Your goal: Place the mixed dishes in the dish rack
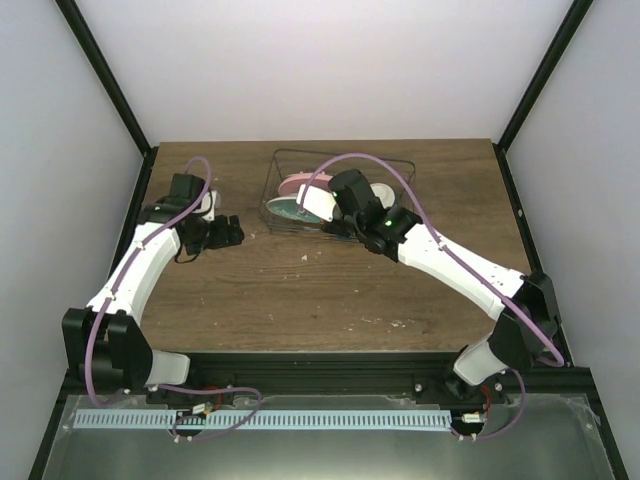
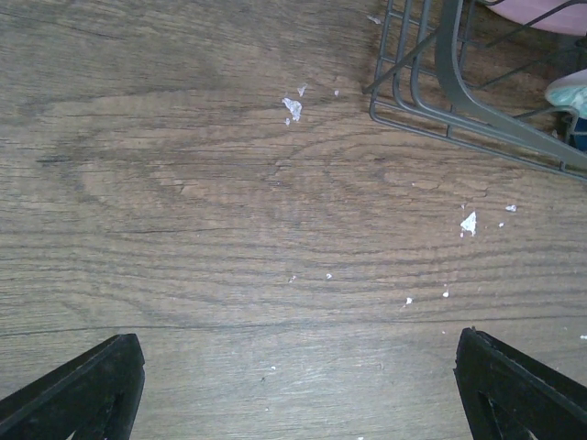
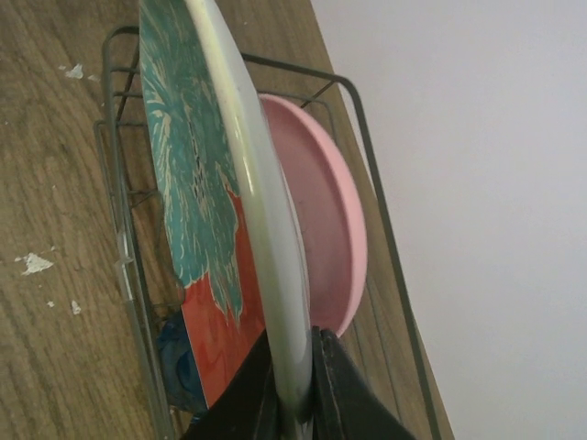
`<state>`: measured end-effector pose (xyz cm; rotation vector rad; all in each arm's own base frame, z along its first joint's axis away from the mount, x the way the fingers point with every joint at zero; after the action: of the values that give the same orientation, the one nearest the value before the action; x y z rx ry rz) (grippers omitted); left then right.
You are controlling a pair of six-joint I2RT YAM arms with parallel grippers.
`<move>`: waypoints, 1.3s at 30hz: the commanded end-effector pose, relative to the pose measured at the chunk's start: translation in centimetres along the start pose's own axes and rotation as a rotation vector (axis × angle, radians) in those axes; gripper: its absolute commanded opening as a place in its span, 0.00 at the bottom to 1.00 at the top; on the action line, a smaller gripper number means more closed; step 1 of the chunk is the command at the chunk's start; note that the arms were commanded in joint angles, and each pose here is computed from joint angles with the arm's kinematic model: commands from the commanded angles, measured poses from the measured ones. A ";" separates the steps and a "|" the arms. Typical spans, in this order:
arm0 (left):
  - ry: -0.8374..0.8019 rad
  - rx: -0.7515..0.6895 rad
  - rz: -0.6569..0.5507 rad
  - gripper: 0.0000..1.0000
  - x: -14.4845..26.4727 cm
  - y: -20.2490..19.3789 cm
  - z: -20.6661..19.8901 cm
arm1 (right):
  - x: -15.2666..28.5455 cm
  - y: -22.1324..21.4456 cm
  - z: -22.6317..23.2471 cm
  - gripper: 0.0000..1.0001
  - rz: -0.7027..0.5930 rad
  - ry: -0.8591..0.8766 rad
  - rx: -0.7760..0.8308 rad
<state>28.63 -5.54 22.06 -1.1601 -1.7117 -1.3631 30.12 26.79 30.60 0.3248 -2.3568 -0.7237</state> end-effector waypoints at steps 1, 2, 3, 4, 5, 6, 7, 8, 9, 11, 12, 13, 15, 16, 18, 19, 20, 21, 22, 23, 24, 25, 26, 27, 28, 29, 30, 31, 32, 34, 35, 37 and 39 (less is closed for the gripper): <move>-0.010 0.001 -0.012 0.94 0.0 0.3 0.0 | 0.8 1.6 -1.8 0.01 -0.075 -0.103 -0.050; -0.010 0.001 -0.010 0.94 0.0 0.3 0.0 | 0.7 1.5 -1.6 0.01 -0.073 -0.096 -0.049; -0.010 0.001 -0.009 0.94 -0.1 0.3 0.0 | 0.6 1.4 -1.4 0.01 -0.071 -0.089 -0.049; -0.010 0.002 -0.009 0.94 -0.1 0.2 0.0 | 0.5 1.3 -1.2 0.01 -0.072 -0.082 -0.048; -0.010 0.002 -0.009 0.94 -0.1 0.2 0.0 | 0.4 1.2 -1.0 0.01 -0.070 -0.075 -0.048; -0.010 0.001 -0.009 0.94 -0.1 0.2 0.0 | 0.2 1.0 -0.8 0.01 -0.069 -0.067 -0.048; -0.011 0.001 -0.009 0.94 -0.1 0.2 0.0 | 0.1 1.0 -0.6 0.01 -0.068 -0.058 -0.050; -0.012 0.002 -0.010 0.94 -0.1 0.3 0.0 | -0.1 0.9 -0.3 0.01 -0.068 -0.045 -0.053; -0.013 0.001 -0.012 0.94 0.0 0.3 0.0 | -0.3 0.8 0.0 0.01 -0.066 -0.030 -0.057; -0.016 0.003 -0.017 0.94 0.0 0.4 -0.1 | -0.8 0.5 0.7 0.01 -0.063 -0.001 -0.067; -0.016 0.004 -0.020 0.94 0.0 0.5 -0.1 | -1.1 0.3 1.1 0.01 -0.059 0.012 -0.069; -0.017 0.003 -0.022 0.94 0.1 0.6 -0.1 | -1.3 0.2 1.4 0.01 -0.058 0.020 -0.071; -0.017 0.003 -0.032 0.94 0.2 0.9 -0.2 | -1.8 0.1 1.9 0.01 -0.058 0.036 -0.077; -0.018 0.003 -0.036 0.94 0.3 1.0 -0.2 | -2.0 0.1 2.2 0.01 -0.062 0.049 -0.082; -0.022 0.005 -0.048 0.94 0.5 1.3 -0.4 | -2.4 0.0 2.6 0.01 -0.071 0.064 -0.089; -0.024 0.004 -0.052 0.94 0.5 1.5 -0.4 | -2.6 0.0 2.9 0.01 -0.073 0.073 -0.091; -0.027 0.005 -0.057 0.94 0.6 1.7 -0.5 | -2.9 0.0 3.0 0.01 -0.076 0.079 -0.095; -0.030 0.005 -0.059 0.94 0.7 1.9 -0.5 | -3.2 -0.1 3.3 0.01 -0.073 0.088 -0.096; -0.031 0.004 -0.063 0.94 0.7 2.0 -0.6 | -3.5 -0.1 3.5 0.01 -0.073 0.094 -0.100; -0.032 0.003 -0.064 0.94 0.7 2.2 -0.6 | -3.7 -0.1 3.6 0.02 -0.070 0.103 -0.101; -0.032 0.002 -0.065 0.94 0.8 2.3 -0.7 | -3.8 -0.1 3.8 0.03 -0.067 0.111 -0.101; -0.035 0.003 -0.066 0.94 0.8 2.4 -0.7 | -3.9 -0.1 4.0 0.07 -0.063 0.118 -0.098; -0.036 0.002 -0.066 0.94 0.8 2.5 -0.7 | -3.9 -0.1 4.2 0.12 -0.057 0.124 -0.093; -0.038 0.002 -0.068 0.94 0.8 2.5 -0.8 | -3.8 -0.1 4.3 0.17 -0.050 0.129 -0.090; -0.040 0.001 -0.068 0.94 0.8 2.6 -0.8 | -3.7 -0.1 4.3 0.22 -0.044 0.128 -0.090; -0.041 0.000 -0.067 0.94 0.8 2.6 -0.8 | -3.5 -0.1 4.2 0.27 -0.041 0.127 -0.092; -0.040 0.000 -0.065 0.94 0.7 2.6 -0.8 | -3.3 -0.2 4.1 0.31 -0.037 0.124 -0.096; -0.040 0.002 -0.063 0.94 0.6 2.6 -0.7 | -3.0 -0.2 3.9 0.34 -0.036 0.119 -0.099; -0.041 0.002 -0.062 0.94 0.5 2.6 -0.8 | -2.7 -0.1 3.8 0.38 -0.035 0.114 -0.103; -0.041 0.004 -0.058 0.94 0.3 2.6 -0.7 | -2.0 0.1 3.5 0.46 -0.035 0.102 -0.109; -0.043 0.003 -0.058 0.94 0.3 2.7 -0.7 | -1.6 0.2 3.3 0.50 -0.035 0.095 -0.108; -0.046 0.007 -0.058 0.94 0.2 2.7 -0.8 | -0.8 0.6 2.9 0.56 -0.032 0.080 -0.109; -0.052 0.007 -0.063 0.94 0.3 2.9 -0.9 | 0.2 1.1 2.4 0.65 -0.032 0.075 -0.119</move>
<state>30.27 -5.97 22.71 -1.1640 -1.7535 -1.3587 29.31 28.89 25.07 0.2980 -2.1962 -0.7622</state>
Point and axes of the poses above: each gripper's point midway between its finger pads, its own x axis back along the fingers, its own z axis along the line the jaws close on, y = z × x, the point moved 7 cm from there along x, back along the fingers, and after that the axes turned 5 degrees about -x, right-handed, at the moved point
